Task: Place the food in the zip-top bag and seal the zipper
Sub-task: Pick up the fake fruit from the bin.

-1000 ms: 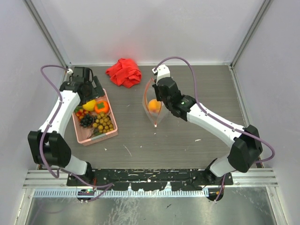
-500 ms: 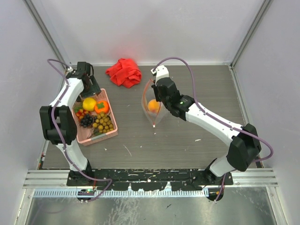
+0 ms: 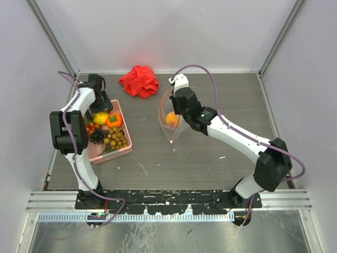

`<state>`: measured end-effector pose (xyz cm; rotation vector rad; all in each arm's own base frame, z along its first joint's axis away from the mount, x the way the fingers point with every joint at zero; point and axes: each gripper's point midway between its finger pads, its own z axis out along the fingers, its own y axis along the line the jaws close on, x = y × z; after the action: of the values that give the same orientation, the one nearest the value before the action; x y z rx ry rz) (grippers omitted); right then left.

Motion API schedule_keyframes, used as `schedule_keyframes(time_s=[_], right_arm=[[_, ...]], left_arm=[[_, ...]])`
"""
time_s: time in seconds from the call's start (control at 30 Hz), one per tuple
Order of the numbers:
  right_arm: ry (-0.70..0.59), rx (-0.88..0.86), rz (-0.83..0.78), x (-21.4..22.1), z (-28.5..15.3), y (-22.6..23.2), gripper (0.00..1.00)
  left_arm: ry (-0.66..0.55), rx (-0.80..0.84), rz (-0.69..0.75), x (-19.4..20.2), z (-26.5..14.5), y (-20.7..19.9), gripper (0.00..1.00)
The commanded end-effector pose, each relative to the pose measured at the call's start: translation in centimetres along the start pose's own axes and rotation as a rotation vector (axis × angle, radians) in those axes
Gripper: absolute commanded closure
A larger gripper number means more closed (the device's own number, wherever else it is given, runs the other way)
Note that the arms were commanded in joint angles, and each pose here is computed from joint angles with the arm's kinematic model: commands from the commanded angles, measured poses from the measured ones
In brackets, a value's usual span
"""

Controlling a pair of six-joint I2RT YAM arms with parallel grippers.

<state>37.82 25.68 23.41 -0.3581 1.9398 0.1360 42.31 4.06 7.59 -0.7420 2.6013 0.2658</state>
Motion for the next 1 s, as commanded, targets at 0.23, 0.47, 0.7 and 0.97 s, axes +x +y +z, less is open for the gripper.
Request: schedule_keyframes(time_s=[0.23, 0.47, 0.7, 0.97], right_arm=[[-0.064, -0.003, 0.021, -2.1, -0.2, 0.0, 1.0], [-0.067, 0.005, 0.024, -2.1, -0.3, -0.2, 1.0], [-0.071, -0.009, 0.035, -2.4, -0.4, 0.1, 1.0], [-0.073, -0.016, 0.046, -2.6, -0.6, 0.2, 1.0]], left_arm=[[0.078, 0.03, 0.002, 1.1, 1.2, -0.8, 0.04], [0.056, 0.039, -0.006, 0.6, -0.1, -0.6, 0.28], [-0.013, 0.07, -0.026, -1.0, -3.0, -0.4, 0.41], [-0.062, 0.156, -0.061, -1.8, -6.5, -0.8, 0.43]])
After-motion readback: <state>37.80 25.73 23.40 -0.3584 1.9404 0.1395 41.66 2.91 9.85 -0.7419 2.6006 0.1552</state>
